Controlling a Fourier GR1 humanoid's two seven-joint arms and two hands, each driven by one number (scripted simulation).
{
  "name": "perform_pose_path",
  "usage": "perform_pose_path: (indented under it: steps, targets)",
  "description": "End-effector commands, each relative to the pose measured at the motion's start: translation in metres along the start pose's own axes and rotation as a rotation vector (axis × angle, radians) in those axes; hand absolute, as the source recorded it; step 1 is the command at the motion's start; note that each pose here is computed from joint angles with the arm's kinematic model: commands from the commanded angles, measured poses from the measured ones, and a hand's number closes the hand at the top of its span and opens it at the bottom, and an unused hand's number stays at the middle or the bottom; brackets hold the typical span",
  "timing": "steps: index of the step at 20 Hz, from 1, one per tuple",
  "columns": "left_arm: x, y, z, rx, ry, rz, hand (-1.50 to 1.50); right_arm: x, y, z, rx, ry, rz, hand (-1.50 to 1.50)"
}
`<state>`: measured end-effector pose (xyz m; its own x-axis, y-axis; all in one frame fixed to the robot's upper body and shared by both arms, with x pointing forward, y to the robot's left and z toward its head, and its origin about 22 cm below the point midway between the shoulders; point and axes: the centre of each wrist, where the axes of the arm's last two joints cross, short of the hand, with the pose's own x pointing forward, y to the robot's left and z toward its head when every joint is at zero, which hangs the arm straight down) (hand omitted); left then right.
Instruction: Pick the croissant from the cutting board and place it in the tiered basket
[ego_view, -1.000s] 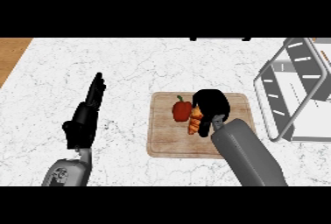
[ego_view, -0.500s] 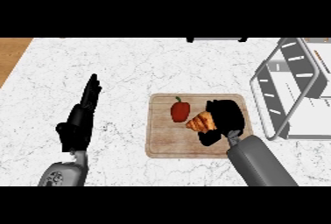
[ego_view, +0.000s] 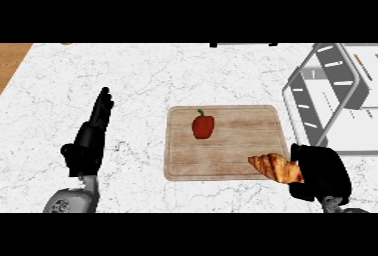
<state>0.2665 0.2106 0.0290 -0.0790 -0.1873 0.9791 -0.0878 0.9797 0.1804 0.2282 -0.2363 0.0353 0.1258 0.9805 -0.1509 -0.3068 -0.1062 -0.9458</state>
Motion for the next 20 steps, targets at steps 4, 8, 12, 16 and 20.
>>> perform_pose_path:
  steps: [4, 8, 12, 16, 20]
  targets:
    - [0.005, -0.01, 0.003, 0.003, -0.001, 0.004, 0.0, -0.038, -0.073, 0.058, -0.192, 0.126, -0.048, 1.5]
    - [-0.004, 0.003, 0.001, -0.003, 0.001, 0.001, 0.0, -0.052, -0.118, 0.097, -0.315, 0.147, -0.103, 1.5]
    - [0.002, -0.011, 0.004, -0.023, 0.007, 0.002, 0.0, -0.072, -0.152, 0.124, -0.36, 0.164, -0.17, 1.5]
    - [0.002, 0.01, -0.005, -0.01, -0.009, -0.005, 0.0, -0.083, -0.189, 0.126, -0.386, 0.185, -0.151, 1.5]
    - [0.014, -0.001, -0.012, 0.0, -0.006, -0.003, 0.0, -0.089, -0.207, 0.114, -0.398, 0.171, -0.276, 1.5]
